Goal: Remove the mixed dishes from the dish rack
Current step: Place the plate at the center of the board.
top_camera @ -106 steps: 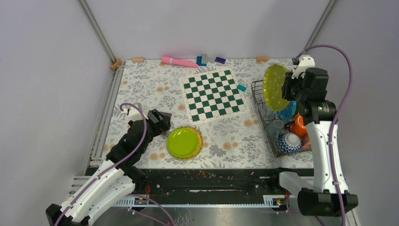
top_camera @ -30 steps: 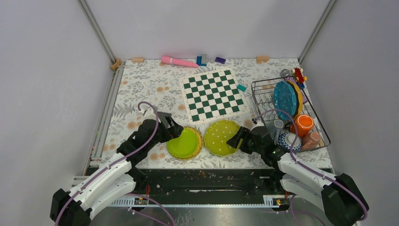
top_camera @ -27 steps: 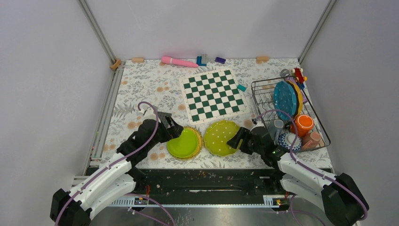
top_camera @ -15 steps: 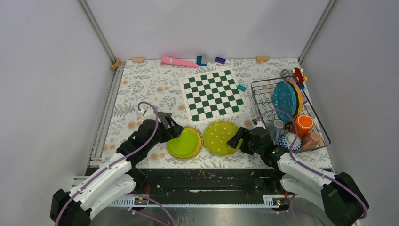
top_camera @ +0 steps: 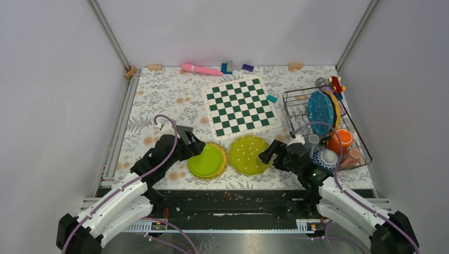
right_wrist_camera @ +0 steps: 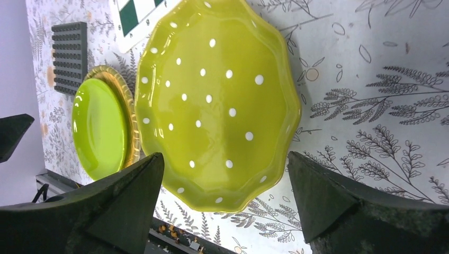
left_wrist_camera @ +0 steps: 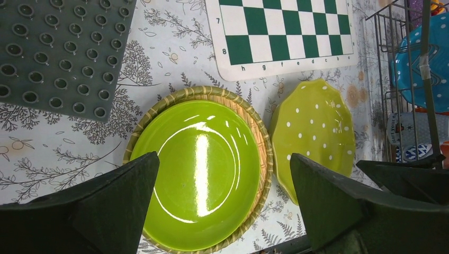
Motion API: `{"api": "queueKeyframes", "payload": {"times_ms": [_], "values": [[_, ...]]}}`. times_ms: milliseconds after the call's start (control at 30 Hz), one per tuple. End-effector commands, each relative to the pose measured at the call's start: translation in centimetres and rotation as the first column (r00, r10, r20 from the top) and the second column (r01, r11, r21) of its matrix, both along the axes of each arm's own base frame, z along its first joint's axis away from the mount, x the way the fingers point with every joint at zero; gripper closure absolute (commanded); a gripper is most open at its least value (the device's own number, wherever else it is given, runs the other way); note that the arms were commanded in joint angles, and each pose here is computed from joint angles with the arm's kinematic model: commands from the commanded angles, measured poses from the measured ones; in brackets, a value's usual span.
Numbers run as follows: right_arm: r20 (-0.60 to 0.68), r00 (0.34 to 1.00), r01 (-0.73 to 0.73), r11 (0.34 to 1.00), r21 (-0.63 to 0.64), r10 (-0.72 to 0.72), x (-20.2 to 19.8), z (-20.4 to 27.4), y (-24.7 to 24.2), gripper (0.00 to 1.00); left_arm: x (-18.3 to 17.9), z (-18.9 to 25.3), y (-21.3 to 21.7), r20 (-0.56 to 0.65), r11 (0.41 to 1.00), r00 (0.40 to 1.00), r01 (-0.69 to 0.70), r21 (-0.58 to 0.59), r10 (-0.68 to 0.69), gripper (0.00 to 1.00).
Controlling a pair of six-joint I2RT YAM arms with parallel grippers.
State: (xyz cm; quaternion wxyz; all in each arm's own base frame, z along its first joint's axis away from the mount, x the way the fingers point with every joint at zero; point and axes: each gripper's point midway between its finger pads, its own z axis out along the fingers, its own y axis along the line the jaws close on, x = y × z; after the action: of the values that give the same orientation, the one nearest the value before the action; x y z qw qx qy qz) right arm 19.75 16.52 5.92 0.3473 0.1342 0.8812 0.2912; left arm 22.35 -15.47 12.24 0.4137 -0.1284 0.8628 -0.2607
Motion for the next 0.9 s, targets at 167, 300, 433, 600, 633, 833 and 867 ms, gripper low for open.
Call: {"api": "queueKeyframes", "payload": {"times_ms": [167, 300, 433, 600, 633, 833, 867], "values": [[0.183, 0.983, 0.027, 0.999, -0.04, -0.02, 1.5, 5.7, -1.2, 0.01, 0.6, 1.2, 0.8, 0.057, 0.999, 0.997, -0.048, -0.013, 0.049, 0.01], [0.299, 0.953, 0.045, 0.999, -0.007, -0.041, 2.3, 9.2, -1.5, 0.01, 0.6, 1.3, 0.9, 0.061, 0.999, 0.997, -0.049, -0.013, 0.05, 0.01], [0.414, 0.908, 0.07, 0.997, -0.013, -0.058, 3.0, 13.7, -2.3, 0.0, 0.6, 1.3, 1.0, 0.066, 0.998, 0.996, -0.056, -0.011, 0.056, 0.01], [0.517, 0.856, 0.146, 0.968, -0.205, -0.02, 4.1, 19.5, -5.0, 0.01, 0.6, 1.2, 1.2, 0.065, 0.998, 0.996, -0.062, -0.001, 0.062, 0.01], [0.526, 0.85, 0.172, 0.941, -0.291, 0.008, 4.3, 20.4, -6.1, 0.0, 0.6, 1.2, 1.3, 0.066, 0.998, 0.996, -0.066, 0.001, 0.066, 0.01], [0.44, 0.89, 0.282, 0.615, -0.737, 0.12, 6.8, 23.7, -11.7, 0.0, 0.8, 1.0, 1.9, 0.064, 0.995, 0.994, -0.095, 0.025, 0.093, 0.01], [0.395, 0.907, 0.257, 0.552, -0.793, 0.145, 7.2, 23.9, -12.0, 0.0, 0.8, 1.0, 2.0, 0.062, 0.995, 0.993, -0.099, 0.031, 0.097, 0.01]]}}
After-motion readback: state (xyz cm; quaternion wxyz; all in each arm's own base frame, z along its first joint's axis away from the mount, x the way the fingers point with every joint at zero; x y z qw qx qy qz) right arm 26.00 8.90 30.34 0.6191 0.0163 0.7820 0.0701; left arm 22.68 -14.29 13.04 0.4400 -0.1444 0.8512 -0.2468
